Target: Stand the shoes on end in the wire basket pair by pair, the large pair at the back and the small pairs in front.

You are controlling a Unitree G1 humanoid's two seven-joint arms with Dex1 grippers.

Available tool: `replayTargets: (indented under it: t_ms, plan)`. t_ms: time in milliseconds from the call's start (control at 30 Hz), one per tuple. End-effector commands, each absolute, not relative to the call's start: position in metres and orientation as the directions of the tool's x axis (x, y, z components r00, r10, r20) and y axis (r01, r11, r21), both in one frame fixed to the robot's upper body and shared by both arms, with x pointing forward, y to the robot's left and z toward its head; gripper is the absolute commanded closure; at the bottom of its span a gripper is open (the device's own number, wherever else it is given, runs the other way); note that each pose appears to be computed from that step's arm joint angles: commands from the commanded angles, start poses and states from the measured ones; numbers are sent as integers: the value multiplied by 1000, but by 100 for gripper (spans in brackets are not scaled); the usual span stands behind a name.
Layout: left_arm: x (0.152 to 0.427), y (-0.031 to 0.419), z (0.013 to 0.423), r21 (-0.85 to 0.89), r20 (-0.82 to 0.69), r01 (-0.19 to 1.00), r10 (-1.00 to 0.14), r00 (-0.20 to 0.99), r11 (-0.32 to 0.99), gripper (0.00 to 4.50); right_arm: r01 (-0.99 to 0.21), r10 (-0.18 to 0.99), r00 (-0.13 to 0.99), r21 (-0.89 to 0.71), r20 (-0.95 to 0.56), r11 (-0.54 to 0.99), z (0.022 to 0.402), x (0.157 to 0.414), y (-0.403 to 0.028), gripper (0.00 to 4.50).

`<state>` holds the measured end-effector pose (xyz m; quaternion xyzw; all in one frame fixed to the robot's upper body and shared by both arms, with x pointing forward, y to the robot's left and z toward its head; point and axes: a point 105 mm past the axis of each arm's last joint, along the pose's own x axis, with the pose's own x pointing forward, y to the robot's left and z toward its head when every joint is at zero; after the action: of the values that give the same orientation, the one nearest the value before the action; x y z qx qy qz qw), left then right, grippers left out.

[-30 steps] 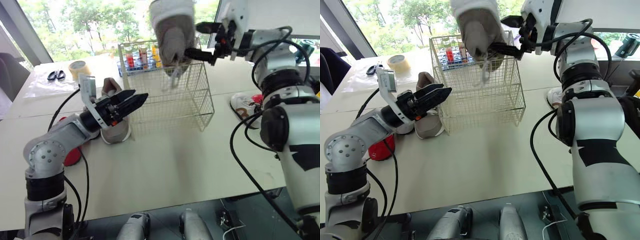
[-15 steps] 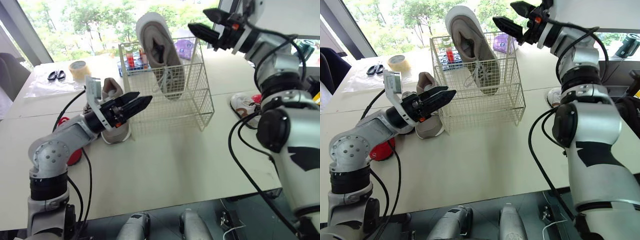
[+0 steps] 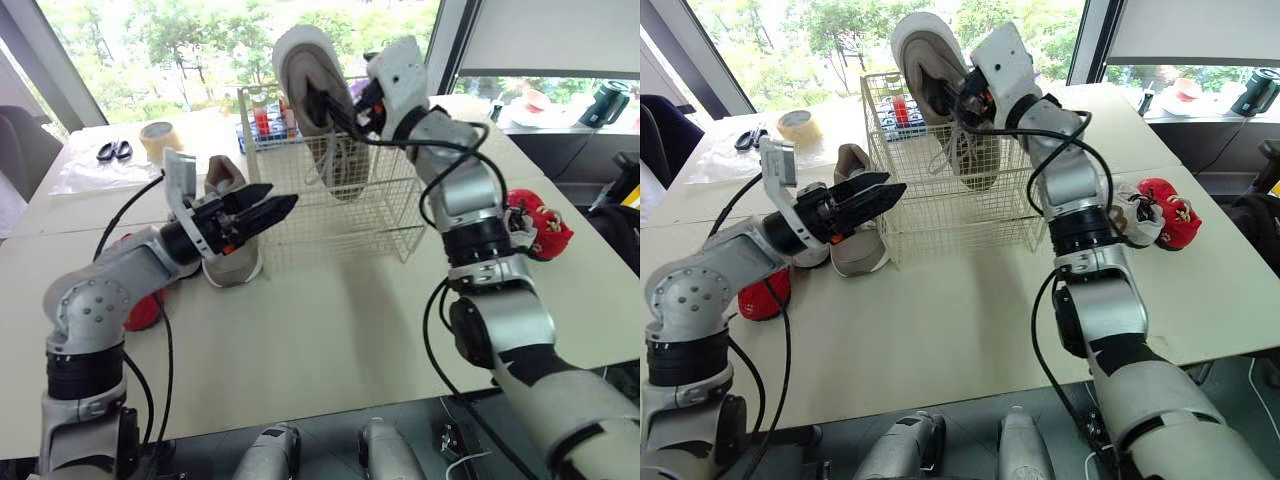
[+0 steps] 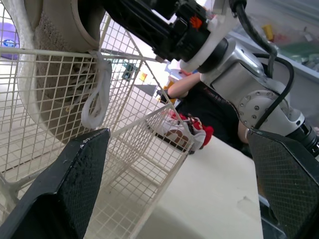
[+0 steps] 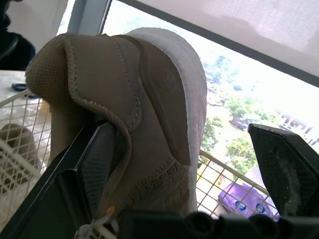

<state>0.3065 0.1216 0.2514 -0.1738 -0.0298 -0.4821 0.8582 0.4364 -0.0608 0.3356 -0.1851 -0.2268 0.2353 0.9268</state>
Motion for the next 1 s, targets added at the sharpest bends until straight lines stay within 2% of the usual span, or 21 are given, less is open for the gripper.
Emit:
replayTargets:
  t_ms: [33,167,233,300,500,533,700,833,1000]
  plan:
    - [302,120,261,-230,251,854,-820,515,466,0,-307,478,766,-409,430,859,366,429,-54,2]
    - [302,119,259,-234,250,853,-819,517,467,0,-327,485,755,-387,442,862,368,426,-36,2]
    - [302,118,258,-235,249,852,-818,518,468,0,-325,484,750,-386,451,863,370,425,-30,54]
    - [303,118,258,-236,250,850,-816,521,470,0,-320,486,744,-394,459,862,371,423,-24,133]
    - [303,117,257,-237,251,847,-813,526,475,0,-266,470,725,-425,503,865,376,417,-21,431]
    - [303,117,257,-237,252,848,-813,525,475,0,-244,462,722,-436,514,866,378,416,-22,446]
    - [304,116,256,-239,252,849,-814,523,472,0,-123,387,717,-441,580,889,389,406,-36,446]
    - [304,114,256,-241,252,851,-816,520,467,0,45,243,726,-396,644,917,395,397,-61,446]
    - [306,111,255,-243,249,854,-821,513,460,0,129,98,751,-291,653,948,395,392,-84,446]
